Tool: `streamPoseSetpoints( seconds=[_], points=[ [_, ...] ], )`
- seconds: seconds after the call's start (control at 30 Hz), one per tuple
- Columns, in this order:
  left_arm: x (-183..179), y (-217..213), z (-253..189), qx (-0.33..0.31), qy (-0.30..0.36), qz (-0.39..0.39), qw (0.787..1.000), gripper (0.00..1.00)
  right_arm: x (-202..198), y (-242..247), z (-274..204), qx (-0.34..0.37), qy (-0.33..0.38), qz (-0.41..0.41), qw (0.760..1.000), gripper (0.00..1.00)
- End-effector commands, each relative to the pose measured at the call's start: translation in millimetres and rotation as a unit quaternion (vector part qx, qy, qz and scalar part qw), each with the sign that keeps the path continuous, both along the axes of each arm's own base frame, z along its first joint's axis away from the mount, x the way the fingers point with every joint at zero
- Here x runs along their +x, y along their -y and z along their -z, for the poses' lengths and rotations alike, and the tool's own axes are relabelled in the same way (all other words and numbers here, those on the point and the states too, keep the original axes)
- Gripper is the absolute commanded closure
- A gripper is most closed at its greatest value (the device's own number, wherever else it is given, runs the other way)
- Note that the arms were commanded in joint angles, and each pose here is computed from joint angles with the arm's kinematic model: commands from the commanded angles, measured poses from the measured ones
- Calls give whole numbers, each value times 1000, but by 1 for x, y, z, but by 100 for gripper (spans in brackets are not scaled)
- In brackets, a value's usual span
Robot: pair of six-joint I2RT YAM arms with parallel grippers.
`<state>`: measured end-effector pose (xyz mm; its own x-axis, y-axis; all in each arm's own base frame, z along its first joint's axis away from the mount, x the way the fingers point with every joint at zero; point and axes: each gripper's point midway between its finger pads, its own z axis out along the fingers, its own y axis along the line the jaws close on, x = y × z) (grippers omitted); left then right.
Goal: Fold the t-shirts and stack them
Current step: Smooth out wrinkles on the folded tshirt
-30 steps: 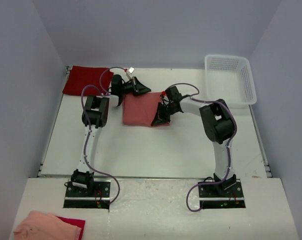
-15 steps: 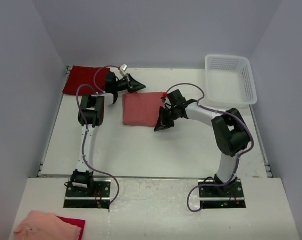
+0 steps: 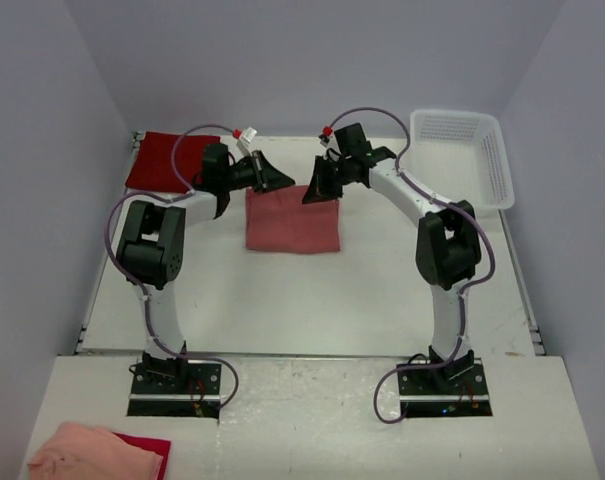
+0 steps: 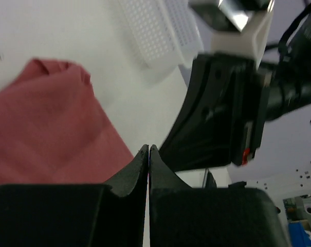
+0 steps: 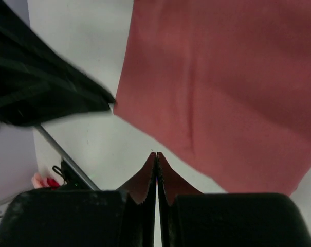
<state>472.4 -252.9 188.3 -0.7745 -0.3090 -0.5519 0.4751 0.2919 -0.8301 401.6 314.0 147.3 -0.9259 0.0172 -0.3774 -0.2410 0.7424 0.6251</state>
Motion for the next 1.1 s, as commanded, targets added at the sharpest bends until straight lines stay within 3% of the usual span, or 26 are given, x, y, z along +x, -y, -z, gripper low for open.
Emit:
streamPoseSetpoints(
  seconds=[0.0,0.17,0.33,0.7,1.07],
  points=[
    [-35,8,64,53,-72,-3,996,100,21,10,13,22,-50,-5,999,100],
    [-59,14,97,81,-98,-1,992,100,47,10,45,70,-107,-18,992,100],
    [-69,15,109,90,-105,-17,990,100,54,20,71,70,-144,2,987,100],
    [-99,-27,144,197,-140,-86,967,100,30,36,108,29,-217,29,975,100],
    [-144,-38,204,224,-202,-66,951,100,14,40,111,31,-259,57,964,100]
  ],
)
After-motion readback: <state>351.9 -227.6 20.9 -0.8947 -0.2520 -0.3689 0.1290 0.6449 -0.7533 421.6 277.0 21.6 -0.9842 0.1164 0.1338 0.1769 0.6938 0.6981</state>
